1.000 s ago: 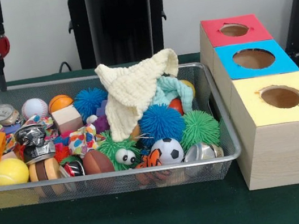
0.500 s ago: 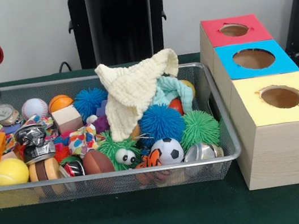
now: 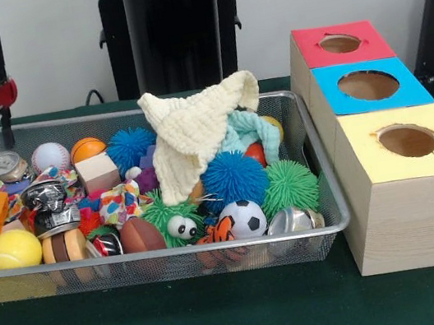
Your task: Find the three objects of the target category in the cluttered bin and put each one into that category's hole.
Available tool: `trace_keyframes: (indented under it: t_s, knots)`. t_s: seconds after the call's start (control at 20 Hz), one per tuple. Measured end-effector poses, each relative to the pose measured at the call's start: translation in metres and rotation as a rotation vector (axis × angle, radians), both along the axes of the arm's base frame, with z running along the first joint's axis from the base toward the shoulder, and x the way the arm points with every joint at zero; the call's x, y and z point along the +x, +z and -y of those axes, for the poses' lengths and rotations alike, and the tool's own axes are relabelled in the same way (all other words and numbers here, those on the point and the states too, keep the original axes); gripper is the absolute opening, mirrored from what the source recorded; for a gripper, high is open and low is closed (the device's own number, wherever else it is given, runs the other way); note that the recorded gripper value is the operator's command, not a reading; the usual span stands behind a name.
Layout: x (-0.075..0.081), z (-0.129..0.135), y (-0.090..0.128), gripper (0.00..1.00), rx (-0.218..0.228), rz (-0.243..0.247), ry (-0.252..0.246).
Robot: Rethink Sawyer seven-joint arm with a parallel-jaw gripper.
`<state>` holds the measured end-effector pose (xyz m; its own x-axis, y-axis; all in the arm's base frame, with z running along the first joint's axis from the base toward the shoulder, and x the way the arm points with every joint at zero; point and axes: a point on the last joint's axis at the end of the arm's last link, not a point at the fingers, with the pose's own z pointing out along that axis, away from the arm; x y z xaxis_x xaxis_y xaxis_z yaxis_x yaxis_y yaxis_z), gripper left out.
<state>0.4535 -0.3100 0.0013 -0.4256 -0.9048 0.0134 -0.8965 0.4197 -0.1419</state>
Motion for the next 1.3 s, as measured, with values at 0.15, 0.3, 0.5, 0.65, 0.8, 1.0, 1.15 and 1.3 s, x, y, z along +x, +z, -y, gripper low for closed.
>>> trace_keyframes:
  t_s: [0.15,0.3,0.5,0.65,0.8,1.0,1.15,1.3]
  knots:
    - [0.001,0.001,0.002,1.00,0.001,0.007,-0.020]
    - [0.003,0.005,0.008,1.00,-0.001,0.019,-0.026]
    - [0.005,0.017,0.022,1.00,-0.006,0.052,-0.049]
    - [0.007,0.024,0.031,1.00,-0.009,0.074,-0.062]
    - [0.010,0.033,0.045,1.00,-0.015,0.105,-0.079]
    - [0.013,0.046,0.061,1.00,-0.016,0.150,-0.105]
    - [0.014,0.053,0.068,1.00,-0.008,0.182,-0.126]
    - [0.015,0.056,0.071,1.00,-0.001,0.201,-0.139]
